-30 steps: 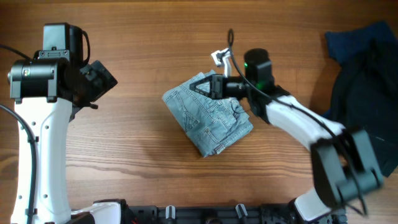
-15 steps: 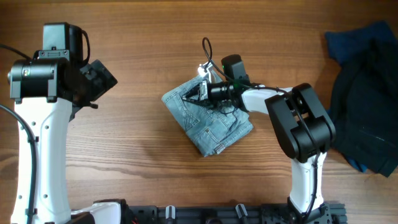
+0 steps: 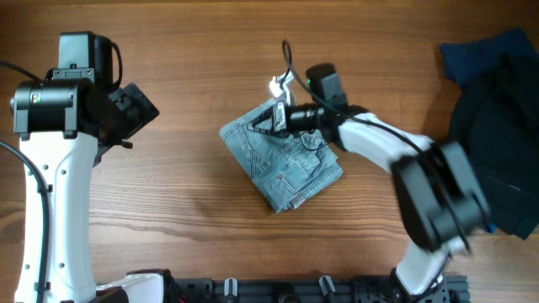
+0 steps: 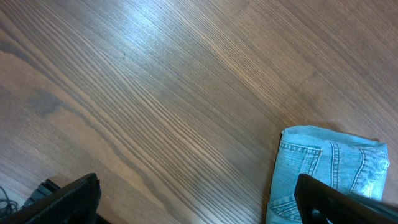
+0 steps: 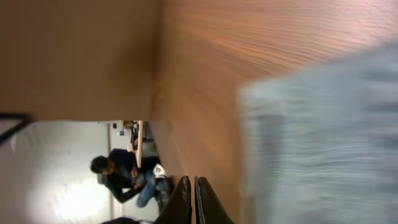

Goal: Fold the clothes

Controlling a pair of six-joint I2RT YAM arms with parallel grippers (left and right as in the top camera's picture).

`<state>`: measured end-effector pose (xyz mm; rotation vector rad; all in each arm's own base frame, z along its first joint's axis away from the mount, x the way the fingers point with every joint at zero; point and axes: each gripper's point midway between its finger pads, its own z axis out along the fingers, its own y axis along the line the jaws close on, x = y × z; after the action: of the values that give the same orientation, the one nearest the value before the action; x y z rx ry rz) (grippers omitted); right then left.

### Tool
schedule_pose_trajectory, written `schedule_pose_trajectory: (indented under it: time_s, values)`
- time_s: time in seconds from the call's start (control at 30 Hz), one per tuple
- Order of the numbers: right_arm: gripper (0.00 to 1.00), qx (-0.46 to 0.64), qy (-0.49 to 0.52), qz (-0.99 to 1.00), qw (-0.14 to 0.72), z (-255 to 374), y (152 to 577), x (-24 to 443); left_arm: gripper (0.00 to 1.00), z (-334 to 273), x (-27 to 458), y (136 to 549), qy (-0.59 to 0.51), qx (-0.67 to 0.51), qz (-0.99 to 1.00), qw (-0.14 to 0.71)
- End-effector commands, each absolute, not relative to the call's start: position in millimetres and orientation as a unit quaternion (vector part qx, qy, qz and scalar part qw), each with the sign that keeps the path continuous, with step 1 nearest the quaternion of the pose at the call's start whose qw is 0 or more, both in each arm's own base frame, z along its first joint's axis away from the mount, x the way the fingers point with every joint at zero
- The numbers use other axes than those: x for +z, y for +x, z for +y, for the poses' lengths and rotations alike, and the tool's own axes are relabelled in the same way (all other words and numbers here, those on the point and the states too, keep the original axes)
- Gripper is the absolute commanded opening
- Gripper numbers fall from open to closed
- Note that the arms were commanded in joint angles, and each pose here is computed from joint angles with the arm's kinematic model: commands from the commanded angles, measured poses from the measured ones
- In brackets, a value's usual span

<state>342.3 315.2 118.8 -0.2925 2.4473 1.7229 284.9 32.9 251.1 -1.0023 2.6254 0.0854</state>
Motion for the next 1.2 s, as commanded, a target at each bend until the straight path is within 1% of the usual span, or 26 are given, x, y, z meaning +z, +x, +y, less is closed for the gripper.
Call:
schedule_pose_trajectory:
  time_s: [0.0, 0.1, 0.27, 0.4, 0.53, 0.67, 0.77, 0.83, 0.93, 1.07, 1.17]
  values:
    - [0.04, 0.583, -0.178, 0.783, 0.124, 323, 315, 188, 1.00, 35, 249, 286, -0.348, 0.034, 0.923, 0.160]
    - [0.04, 0.578, -0.205, 0.781, 0.121, 330, 299, 190, 1.00, 35, 249, 286, -0.348, 0.034, 0.923, 0.161]
    - [0.04, 0.537, -0.196, 0.815, 0.096, 332, 296, 146, 1.00, 35, 248, 286, -0.348, 0.034, 0.923, 0.159]
    - [0.04, 0.520, -0.171, 0.835, 0.049, 331, 296, 99, 1.00, 35, 247, 287, -0.348, 0.035, 0.924, 0.156]
    - [0.04, 0.486, -0.136, 0.863, 0.002, 326, 296, 36, 1.00, 35, 243, 288, -0.348, 0.038, 0.925, 0.149]
    - [0.04, 0.460, -0.104, 0.880, -0.055, 318, 284, -25, 1.00, 35, 237, 291, -0.348, 0.042, 0.926, 0.139]
    - [0.04, 0.448, -0.092, 0.886, -0.076, 313, 277, -51, 1.00, 35, 231, 294, -0.347, 0.045, 0.928, 0.130]
    - [0.04, 0.452, -0.093, 0.884, -0.076, 314, 278, -48, 1.00, 35, 227, 295, -0.347, 0.047, 0.929, 0.122]
    - [0.04, 0.474, -0.110, 0.872, -0.055, 322, 285, -21, 1.00, 35, 226, 296, -0.347, 0.048, 0.929, 0.120]
    - [0.04, 0.502, -0.143, 0.853, 0.017, 330, 305, 48, 1.00, 35, 226, 297, -0.347, 0.048, 0.929, 0.122]
    - [0.04, 0.523, -0.152, 0.836, 0.074, 332, 321, 109, 1.00, 35, 226, 297, -0.347, 0.048, 0.929, 0.122]
